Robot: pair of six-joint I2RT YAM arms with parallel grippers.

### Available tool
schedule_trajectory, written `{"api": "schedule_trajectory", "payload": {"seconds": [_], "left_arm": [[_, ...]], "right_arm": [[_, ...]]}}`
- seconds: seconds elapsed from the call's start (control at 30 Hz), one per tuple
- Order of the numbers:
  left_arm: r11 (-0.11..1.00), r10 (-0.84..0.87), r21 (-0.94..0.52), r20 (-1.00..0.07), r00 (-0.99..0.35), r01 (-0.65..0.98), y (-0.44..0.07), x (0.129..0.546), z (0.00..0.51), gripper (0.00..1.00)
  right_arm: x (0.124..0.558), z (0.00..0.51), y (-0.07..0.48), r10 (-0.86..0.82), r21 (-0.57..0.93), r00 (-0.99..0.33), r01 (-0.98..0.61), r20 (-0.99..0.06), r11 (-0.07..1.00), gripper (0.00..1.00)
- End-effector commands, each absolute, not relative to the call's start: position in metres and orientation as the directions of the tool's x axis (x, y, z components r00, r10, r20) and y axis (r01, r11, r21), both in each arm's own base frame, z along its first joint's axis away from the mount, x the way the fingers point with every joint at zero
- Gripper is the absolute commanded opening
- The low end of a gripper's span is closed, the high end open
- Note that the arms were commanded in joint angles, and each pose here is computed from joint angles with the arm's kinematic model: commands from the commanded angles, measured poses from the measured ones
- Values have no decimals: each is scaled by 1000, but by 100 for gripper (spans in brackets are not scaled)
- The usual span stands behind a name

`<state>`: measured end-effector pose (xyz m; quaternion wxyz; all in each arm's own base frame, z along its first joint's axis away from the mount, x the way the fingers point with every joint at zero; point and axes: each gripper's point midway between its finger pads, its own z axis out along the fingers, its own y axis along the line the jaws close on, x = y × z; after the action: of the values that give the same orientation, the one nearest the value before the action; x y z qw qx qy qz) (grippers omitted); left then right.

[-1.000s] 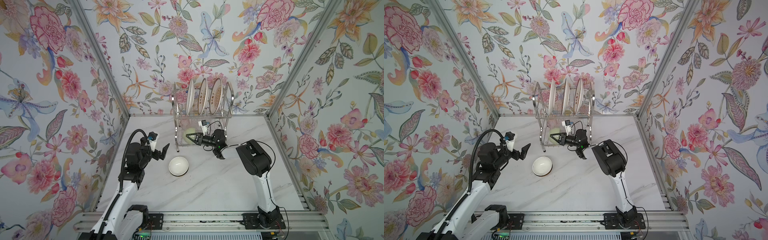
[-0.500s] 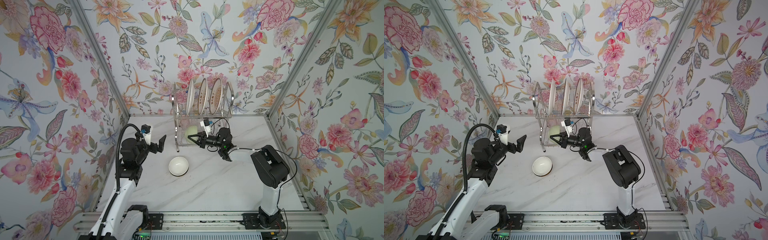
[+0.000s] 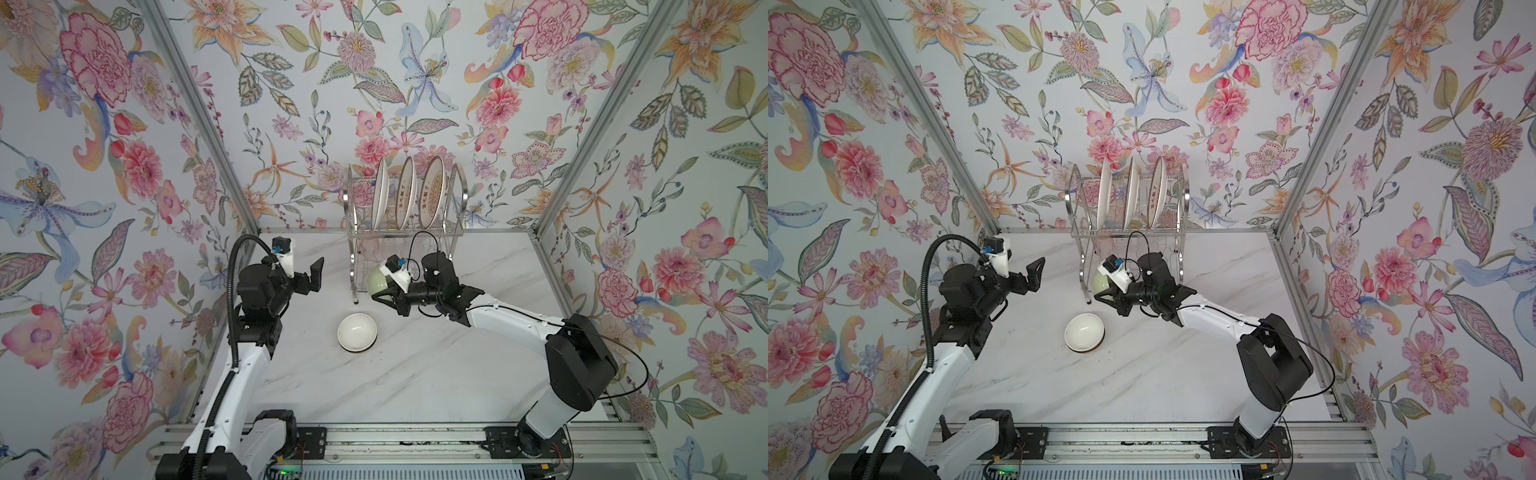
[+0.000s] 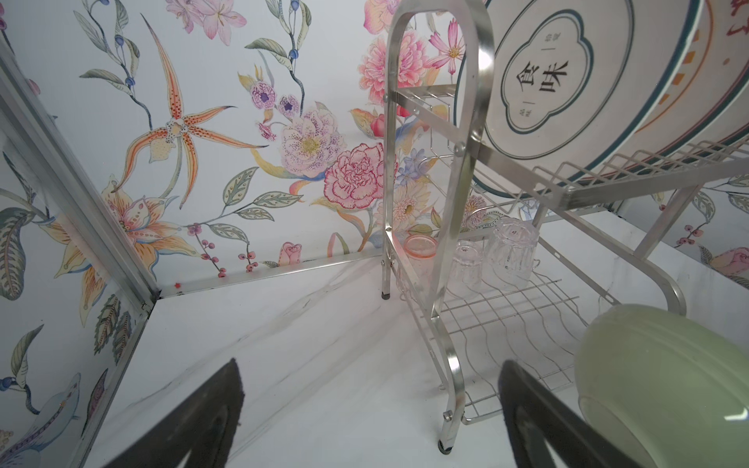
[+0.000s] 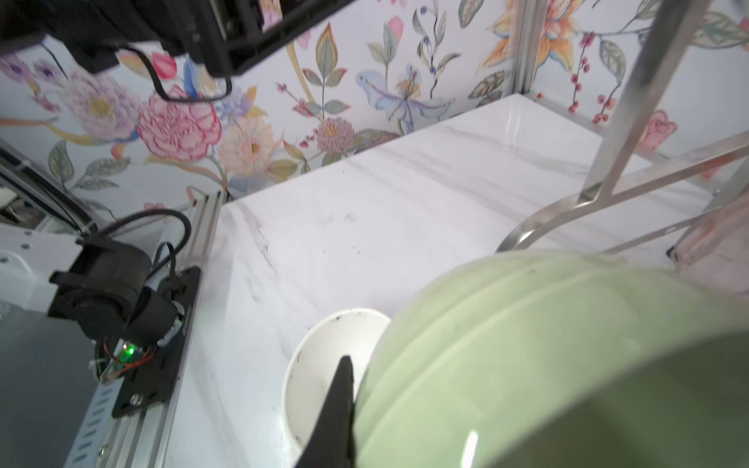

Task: Unload the mixed dishes from the dish rack
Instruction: 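Carry the pale green bowl toward the robot above the stacked bowls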

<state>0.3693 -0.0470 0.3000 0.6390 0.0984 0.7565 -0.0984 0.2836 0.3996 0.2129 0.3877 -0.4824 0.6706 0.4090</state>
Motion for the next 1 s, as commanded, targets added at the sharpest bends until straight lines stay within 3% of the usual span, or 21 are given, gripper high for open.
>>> {"api": "schedule_trajectory", "payload": {"seconds": [0.0,0.4,0.97], "left_arm": [[965,-23,-73,-980,-196,252,-41,376,299,99],[974,-52,-128,-929,-367,186,-22,386,247,99],[983,-79,-145,-886,-458,112,-2,390,221,99]], "right_arm": [[268,214,390,-469,21,-96,-986,-878,164,0],[229,174,409,-734,-86,46,-996,-677,16,0],[214,137,435,-829,-181,216,-973,-516,-141,0]]}}
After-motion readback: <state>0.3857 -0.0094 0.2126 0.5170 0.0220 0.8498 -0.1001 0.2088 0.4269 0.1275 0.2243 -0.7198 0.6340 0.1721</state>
